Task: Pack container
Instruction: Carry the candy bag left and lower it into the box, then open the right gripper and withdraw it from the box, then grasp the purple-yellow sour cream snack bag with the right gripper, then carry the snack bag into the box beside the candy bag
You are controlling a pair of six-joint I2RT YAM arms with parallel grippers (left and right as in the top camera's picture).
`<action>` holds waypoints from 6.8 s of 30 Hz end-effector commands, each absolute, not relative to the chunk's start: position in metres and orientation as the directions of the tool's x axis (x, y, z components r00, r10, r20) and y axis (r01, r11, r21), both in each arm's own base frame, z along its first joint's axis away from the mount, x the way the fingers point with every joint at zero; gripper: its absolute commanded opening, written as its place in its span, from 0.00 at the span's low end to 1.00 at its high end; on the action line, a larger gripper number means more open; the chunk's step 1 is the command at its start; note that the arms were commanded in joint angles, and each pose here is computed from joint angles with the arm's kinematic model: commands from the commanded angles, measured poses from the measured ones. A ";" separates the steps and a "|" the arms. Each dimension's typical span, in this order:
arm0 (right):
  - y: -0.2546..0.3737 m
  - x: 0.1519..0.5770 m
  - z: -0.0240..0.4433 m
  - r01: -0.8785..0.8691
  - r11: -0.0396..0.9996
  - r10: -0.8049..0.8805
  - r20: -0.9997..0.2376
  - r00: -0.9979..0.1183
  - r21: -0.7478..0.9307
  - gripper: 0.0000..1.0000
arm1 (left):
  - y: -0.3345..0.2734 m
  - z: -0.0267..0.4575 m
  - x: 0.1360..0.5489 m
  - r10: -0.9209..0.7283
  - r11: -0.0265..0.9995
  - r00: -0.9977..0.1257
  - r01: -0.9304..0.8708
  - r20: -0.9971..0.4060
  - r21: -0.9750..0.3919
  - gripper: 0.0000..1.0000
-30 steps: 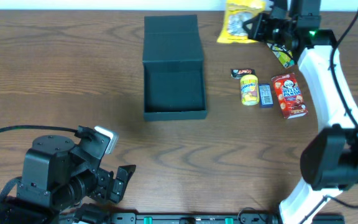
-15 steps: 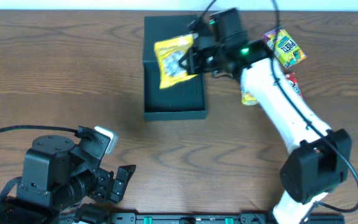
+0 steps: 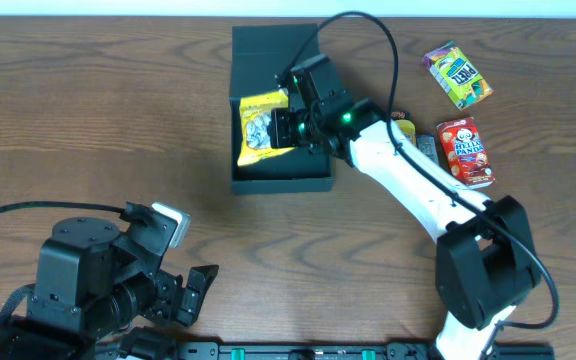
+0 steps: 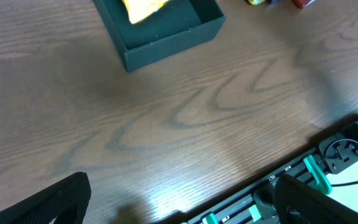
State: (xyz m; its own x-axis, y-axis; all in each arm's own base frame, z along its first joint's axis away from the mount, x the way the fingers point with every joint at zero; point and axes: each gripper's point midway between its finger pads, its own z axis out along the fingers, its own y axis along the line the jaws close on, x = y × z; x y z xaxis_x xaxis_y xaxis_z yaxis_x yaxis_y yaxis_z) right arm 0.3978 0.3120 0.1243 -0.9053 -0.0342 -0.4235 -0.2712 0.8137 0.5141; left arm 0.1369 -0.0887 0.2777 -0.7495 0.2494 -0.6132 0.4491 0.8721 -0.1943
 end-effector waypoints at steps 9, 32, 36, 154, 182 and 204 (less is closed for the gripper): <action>0.326 0.391 0.104 -0.292 0.790 -0.020 -0.454 -0.891 0.538 0.01 | -0.089 0.278 0.136 0.264 0.866 -0.740 0.464 -0.619 -0.185 0.95; 0.326 0.406 0.155 -0.473 0.704 -0.084 -0.599 -0.796 0.530 0.91 | -0.089 0.278 0.136 0.264 0.866 -0.740 0.464 -0.619 -0.185 0.95; 0.306 0.417 0.188 -0.547 0.704 -0.111 -0.690 -0.715 0.453 0.94 | -0.089 0.278 0.136 0.264 0.866 -0.740 0.464 -0.619 -0.185 0.95; 0.060 0.590 0.173 -0.323 0.909 -0.112 -0.591 -0.798 0.264 0.53 | -0.089 0.278 0.136 0.264 0.866 -0.740 0.464 -0.619 -0.185 0.95; 0.261 0.425 0.124 -0.077 0.997 -0.082 -0.218 -0.973 -0.030 0.52 | -0.089 0.278 0.136 0.264 0.866 -0.740 0.464 -0.619 -0.185 0.95; 0.237 0.412 0.085 0.041 0.991 0.022 -0.148 -0.989 -0.128 0.52 | -0.089 0.278 0.136 0.264 0.866 -0.740 0.464 -0.619 -0.185 0.95</action>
